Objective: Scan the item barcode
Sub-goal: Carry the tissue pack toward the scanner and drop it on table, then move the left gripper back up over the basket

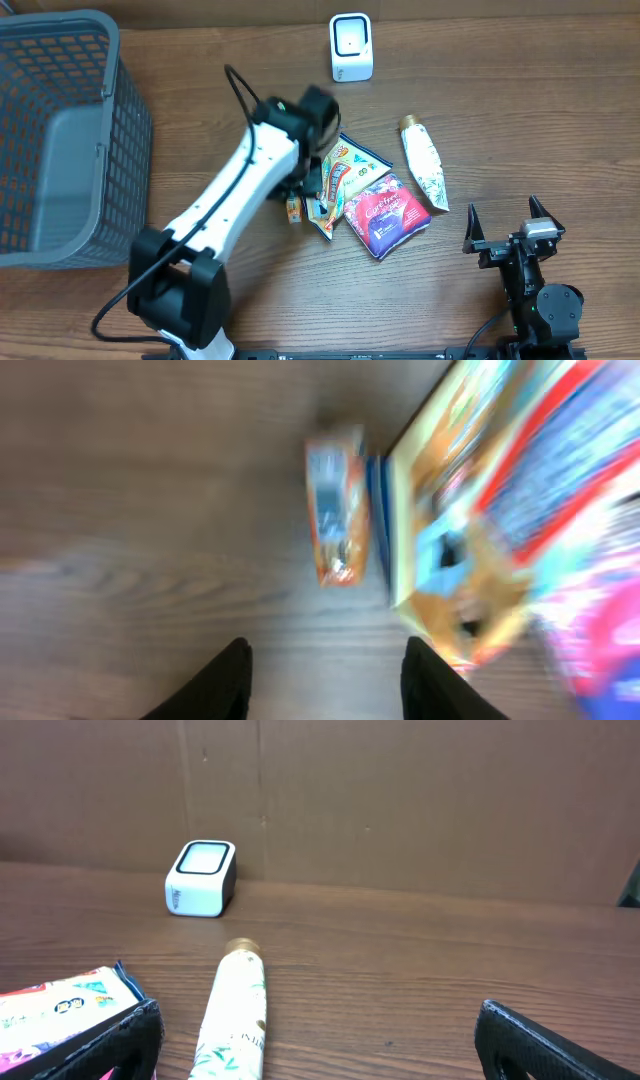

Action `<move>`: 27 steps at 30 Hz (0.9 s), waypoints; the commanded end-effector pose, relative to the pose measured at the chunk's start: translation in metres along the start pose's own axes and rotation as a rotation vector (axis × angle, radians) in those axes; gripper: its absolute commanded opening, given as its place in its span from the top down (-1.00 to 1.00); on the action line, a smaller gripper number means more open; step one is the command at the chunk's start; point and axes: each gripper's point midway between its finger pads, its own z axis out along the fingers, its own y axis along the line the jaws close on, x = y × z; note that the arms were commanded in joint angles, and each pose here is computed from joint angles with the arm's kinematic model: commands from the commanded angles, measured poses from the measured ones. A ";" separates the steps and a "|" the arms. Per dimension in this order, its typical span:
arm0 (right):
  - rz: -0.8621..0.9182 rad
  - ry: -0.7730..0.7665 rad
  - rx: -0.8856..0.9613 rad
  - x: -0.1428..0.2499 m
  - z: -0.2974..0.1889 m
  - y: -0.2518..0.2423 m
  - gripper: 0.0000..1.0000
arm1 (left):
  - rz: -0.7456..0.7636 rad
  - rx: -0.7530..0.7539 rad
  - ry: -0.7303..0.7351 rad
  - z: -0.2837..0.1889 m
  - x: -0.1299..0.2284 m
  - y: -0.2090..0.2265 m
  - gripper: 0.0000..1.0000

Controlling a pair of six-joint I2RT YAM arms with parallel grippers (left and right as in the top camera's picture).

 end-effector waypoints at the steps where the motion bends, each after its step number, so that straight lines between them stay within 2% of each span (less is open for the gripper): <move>1: -0.001 -0.008 0.002 0.001 0.000 0.000 -1.00 | -0.091 0.071 -0.161 -0.078 -0.038 0.017 0.01; 3: -0.001 -0.008 0.002 0.001 0.000 0.000 -1.00 | -0.133 0.100 -0.220 -0.114 -0.044 0.032 -0.26; 5: -0.001 -0.008 0.002 0.001 0.000 0.000 -1.00 | -0.179 0.125 -0.276 -0.145 -0.047 0.050 -0.61; 6: -0.001 -0.007 0.002 0.001 0.000 0.000 -1.00 | -0.206 0.138 -0.307 -0.160 -0.046 0.061 -1.00; 12: -0.001 -0.008 0.002 0.001 0.000 0.000 -1.00 | -0.381 0.215 -0.501 -0.227 -0.033 0.129 -1.00; 18: -0.001 -0.043 -0.006 -0.008 0.000 0.001 -1.00 | -0.579 0.183 -0.628 -0.257 -0.003 0.202 -0.99; 20: 0.002 -0.116 -0.136 -0.025 -0.003 0.023 -1.00 | -0.615 0.186 -0.647 -0.261 0.004 0.212 -1.00; 22: 0.020 -0.165 -0.360 -0.038 -0.014 0.060 -1.00 | -0.632 0.181 -0.658 -0.263 0.008 0.217 -0.99; 27: -0.166 -0.499 -0.757 -0.098 -0.076 0.119 -1.00 | -0.633 0.180 -0.653 -0.262 0.006 0.217 -0.99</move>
